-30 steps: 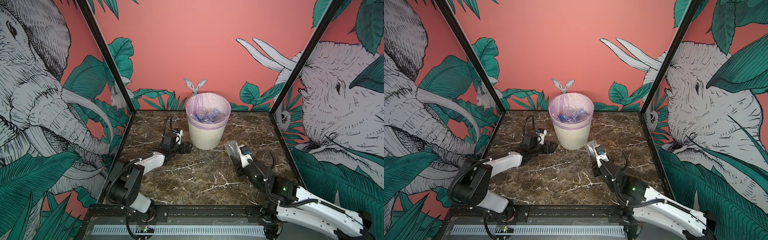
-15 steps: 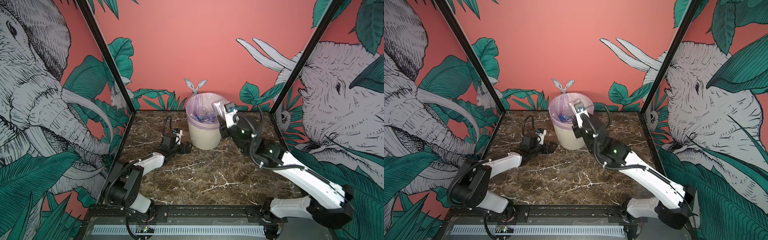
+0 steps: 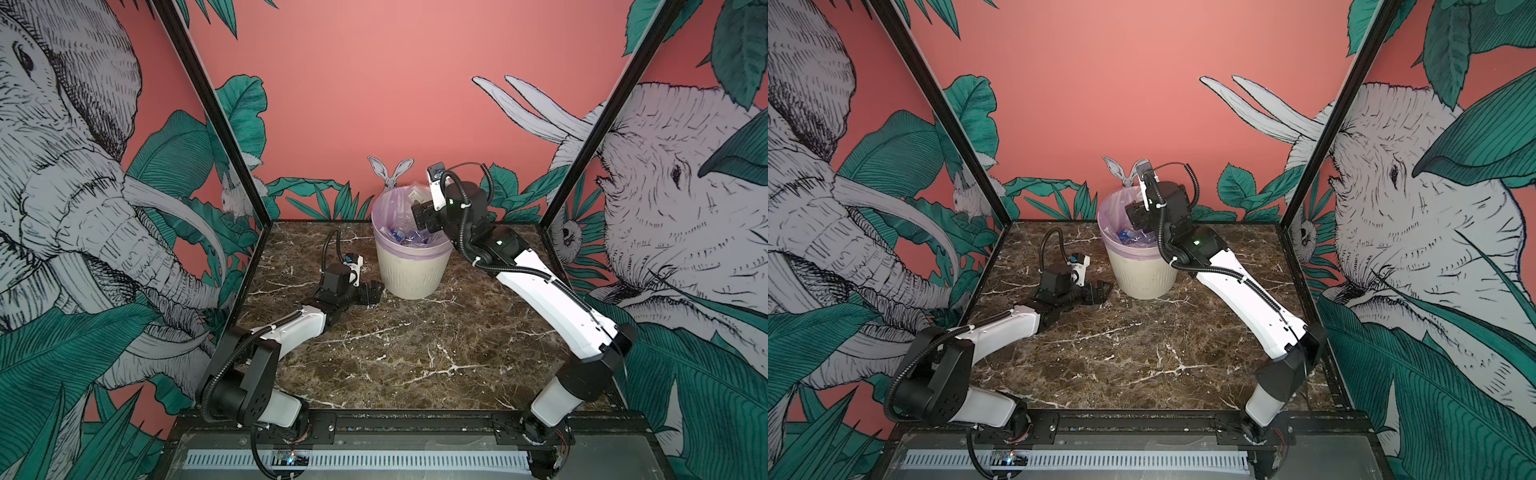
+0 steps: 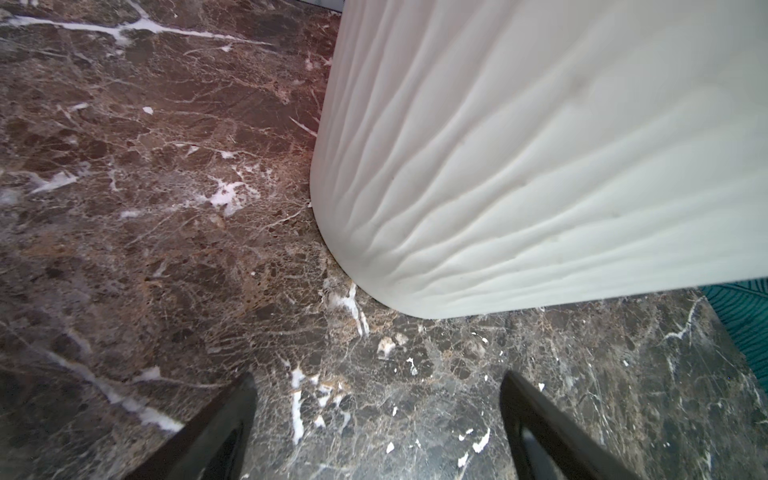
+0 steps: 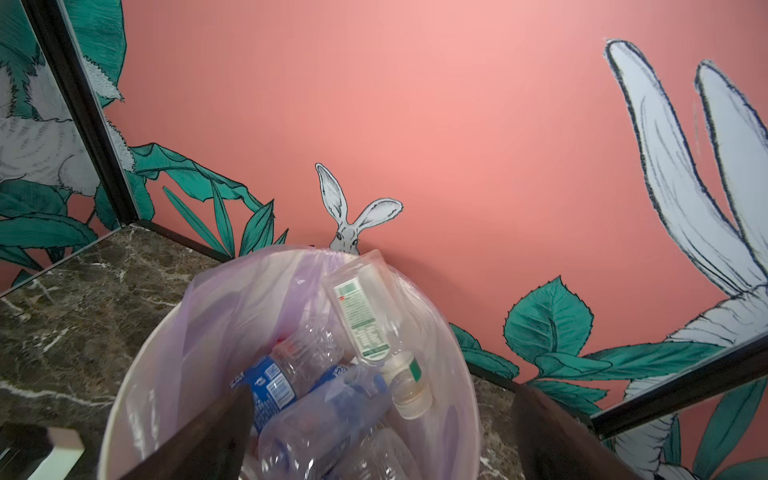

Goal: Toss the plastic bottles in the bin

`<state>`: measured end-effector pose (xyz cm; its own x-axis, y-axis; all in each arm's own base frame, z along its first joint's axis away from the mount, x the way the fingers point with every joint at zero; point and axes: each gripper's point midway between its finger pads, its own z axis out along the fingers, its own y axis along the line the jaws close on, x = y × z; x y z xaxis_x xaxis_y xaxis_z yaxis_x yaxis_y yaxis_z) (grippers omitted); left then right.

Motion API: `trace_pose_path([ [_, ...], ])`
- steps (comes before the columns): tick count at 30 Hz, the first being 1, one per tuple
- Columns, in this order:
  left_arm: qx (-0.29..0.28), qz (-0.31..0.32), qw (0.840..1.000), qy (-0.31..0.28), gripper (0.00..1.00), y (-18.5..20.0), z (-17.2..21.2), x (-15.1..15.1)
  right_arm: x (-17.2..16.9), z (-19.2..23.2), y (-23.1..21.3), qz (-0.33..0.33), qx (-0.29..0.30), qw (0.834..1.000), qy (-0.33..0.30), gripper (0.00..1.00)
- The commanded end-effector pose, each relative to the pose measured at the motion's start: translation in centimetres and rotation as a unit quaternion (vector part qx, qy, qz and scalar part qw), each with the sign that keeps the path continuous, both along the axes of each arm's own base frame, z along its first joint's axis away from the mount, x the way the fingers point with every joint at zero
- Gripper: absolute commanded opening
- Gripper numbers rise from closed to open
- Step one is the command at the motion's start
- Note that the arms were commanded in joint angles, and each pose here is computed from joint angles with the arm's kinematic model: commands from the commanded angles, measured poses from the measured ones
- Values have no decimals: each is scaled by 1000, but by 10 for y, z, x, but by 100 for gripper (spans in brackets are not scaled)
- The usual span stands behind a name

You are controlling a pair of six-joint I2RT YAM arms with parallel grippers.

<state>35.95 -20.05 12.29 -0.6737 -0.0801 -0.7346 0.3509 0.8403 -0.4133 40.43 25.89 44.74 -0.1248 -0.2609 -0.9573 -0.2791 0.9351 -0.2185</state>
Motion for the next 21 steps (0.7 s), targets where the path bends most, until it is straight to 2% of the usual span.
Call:
trace_pose_path([
  [1, 5, 1, 1000, 3, 92, 4, -3, -4, -24, 47, -19, 4, 53, 997, -53, 99],
  [10, 15, 11, 1000, -11, 92, 10, 3, -5, -39, 17, -53, -27, 43, 998, -38, 99],
  [21, 38, 42, 997, -59, 99, 30, 21, -9, -40, -78, -127, -93, 80, 991, 51, 99],
])
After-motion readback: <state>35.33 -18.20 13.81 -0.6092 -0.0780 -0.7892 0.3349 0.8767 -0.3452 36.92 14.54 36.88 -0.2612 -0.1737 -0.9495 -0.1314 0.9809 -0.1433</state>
